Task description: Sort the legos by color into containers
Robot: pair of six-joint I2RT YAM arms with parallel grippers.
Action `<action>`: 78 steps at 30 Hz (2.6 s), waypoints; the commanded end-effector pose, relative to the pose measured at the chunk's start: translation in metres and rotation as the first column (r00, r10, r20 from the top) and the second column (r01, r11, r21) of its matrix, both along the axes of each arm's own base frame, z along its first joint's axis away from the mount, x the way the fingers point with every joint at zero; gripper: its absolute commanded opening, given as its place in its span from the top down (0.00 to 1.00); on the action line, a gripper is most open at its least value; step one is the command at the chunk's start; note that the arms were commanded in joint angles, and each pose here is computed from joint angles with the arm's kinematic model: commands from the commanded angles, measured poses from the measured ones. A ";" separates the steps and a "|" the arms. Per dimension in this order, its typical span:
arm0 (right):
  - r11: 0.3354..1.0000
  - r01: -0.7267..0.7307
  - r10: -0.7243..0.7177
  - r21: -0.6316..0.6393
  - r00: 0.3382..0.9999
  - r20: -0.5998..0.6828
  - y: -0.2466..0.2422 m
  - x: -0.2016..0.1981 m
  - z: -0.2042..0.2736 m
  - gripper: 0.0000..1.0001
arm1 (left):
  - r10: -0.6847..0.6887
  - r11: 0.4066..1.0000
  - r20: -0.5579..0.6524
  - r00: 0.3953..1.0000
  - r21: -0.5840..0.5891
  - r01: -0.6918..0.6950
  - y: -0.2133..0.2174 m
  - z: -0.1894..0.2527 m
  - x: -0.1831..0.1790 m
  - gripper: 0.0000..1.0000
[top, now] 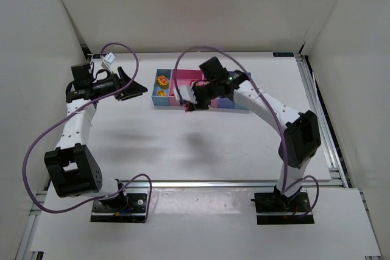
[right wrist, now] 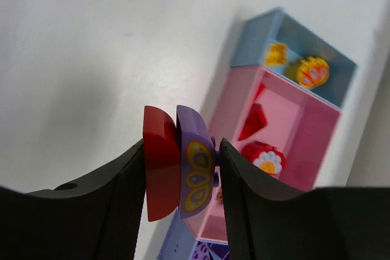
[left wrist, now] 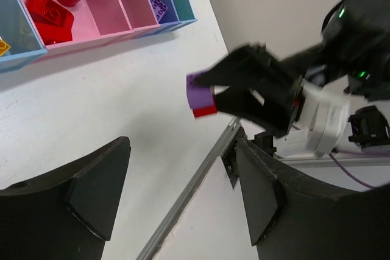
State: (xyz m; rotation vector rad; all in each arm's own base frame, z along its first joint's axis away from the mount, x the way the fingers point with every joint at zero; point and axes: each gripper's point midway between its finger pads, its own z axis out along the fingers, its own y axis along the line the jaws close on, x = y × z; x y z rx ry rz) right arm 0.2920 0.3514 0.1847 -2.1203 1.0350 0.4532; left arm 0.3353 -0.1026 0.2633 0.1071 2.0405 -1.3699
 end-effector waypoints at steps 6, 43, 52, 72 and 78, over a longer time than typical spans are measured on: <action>0.756 0.653 -0.514 -0.045 0.549 -0.659 0.002 0.043 0.068 1.00 | -0.003 0.996 0.247 0.969 0.083 -0.018 -0.006 0.026 -0.022 0.16; -0.213 0.961 -0.516 -0.177 -0.264 -0.815 0.037 0.099 0.137 1.00 | 0.096 0.989 0.407 0.908 0.066 -0.134 -0.068 0.089 0.003 0.24; -0.127 0.968 -0.446 -0.217 -0.251 -0.859 0.057 0.091 0.152 1.00 | 0.076 0.991 0.404 0.912 0.067 -0.112 -0.071 0.084 0.008 0.22; -0.005 0.972 -0.395 -0.236 -0.219 -0.892 0.078 0.076 0.166 1.00 | 0.052 0.991 0.412 0.910 0.094 -0.099 -0.085 0.078 0.026 0.21; -0.001 0.974 -0.410 -0.225 -0.205 -0.889 0.081 0.072 0.166 1.00 | 0.053 0.990 0.409 0.911 0.098 -0.101 -0.086 0.077 0.030 0.24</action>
